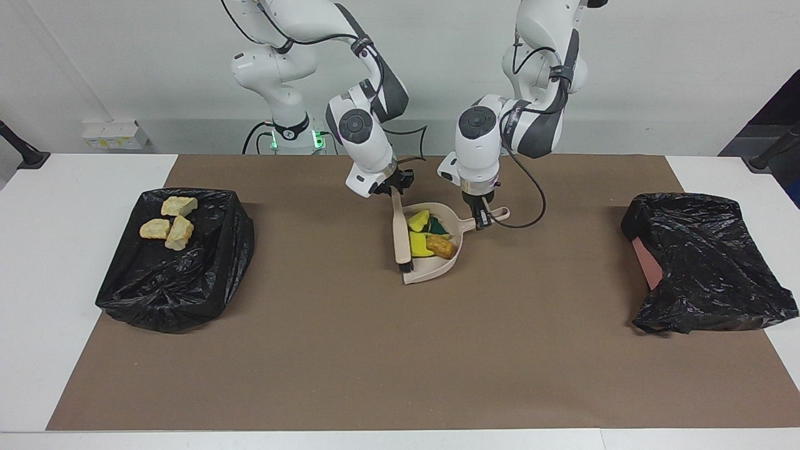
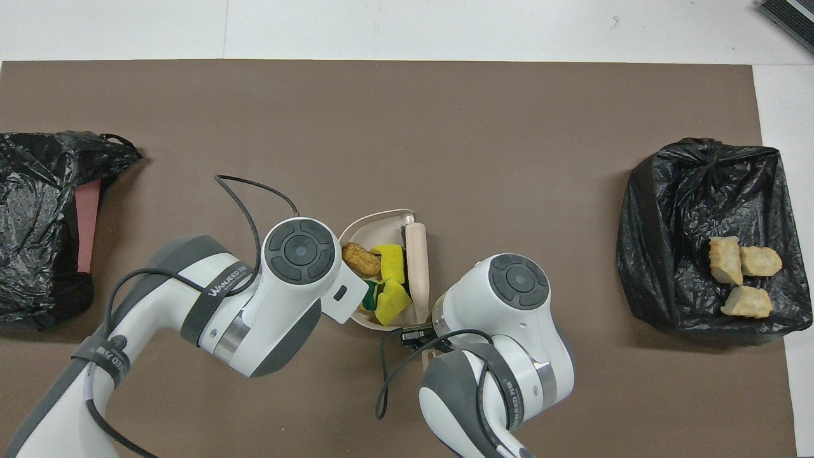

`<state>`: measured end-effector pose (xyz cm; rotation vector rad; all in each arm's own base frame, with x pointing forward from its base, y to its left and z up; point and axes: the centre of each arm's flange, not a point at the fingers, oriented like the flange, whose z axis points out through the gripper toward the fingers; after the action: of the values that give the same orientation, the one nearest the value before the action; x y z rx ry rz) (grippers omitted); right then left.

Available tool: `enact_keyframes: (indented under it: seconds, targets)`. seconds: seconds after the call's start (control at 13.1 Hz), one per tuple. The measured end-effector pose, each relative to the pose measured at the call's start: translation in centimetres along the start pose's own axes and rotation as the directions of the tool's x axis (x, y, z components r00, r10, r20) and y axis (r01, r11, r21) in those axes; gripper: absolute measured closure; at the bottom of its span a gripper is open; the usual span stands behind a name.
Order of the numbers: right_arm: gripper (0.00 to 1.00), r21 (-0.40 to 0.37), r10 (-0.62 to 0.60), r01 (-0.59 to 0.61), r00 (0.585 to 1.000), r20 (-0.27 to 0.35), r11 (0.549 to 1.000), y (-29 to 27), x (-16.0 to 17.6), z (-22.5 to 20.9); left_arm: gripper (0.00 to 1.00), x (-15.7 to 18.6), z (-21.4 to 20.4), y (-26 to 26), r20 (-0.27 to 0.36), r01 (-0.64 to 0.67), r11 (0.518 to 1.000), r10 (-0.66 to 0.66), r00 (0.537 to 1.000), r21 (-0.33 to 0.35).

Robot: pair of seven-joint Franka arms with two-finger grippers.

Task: Sweep and dump trash in bin
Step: 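Sweep the sponges with the right gripper while the left gripper holds the dustpan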

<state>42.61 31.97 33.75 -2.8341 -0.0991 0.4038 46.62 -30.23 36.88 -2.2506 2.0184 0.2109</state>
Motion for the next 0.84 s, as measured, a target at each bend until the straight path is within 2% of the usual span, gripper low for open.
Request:
enact_keyframes:
  seconds: [0.15,0.3,0.61,0.84]
  targets:
    - [0.73,0.011,-0.006,0.006,1.0,-0.008,1.0,-0.6,0.2,-0.6,0.69,-0.2,0.2,0.1,-0.01,0.015,1.0,-0.015,1.0,-0.005]
    - [0.73,-0.011,-0.025,0.025,1.0,-0.004,1.0,-0.9,0.0,-1.7,0.69,-0.7,0.3,-0.7,-0.061,0.058,0.998,-0.059,0.996,-0.014]
    - [0.73,-0.157,-0.03,0.023,0.999,-0.037,0.987,-1.2,-2.1,-6.9,0.69,-2.7,0.7,-3.0,-0.16,0.118,0.993,-0.119,0.98,-0.021]
    - [0.73,-0.24,-0.009,-0.004,0.999,-0.054,0.971,-1.8,-3.3,-10.7,0.69,-5.6,1.0,-5.3,-0.231,0.124,0.991,-0.131,0.964,-0.043]
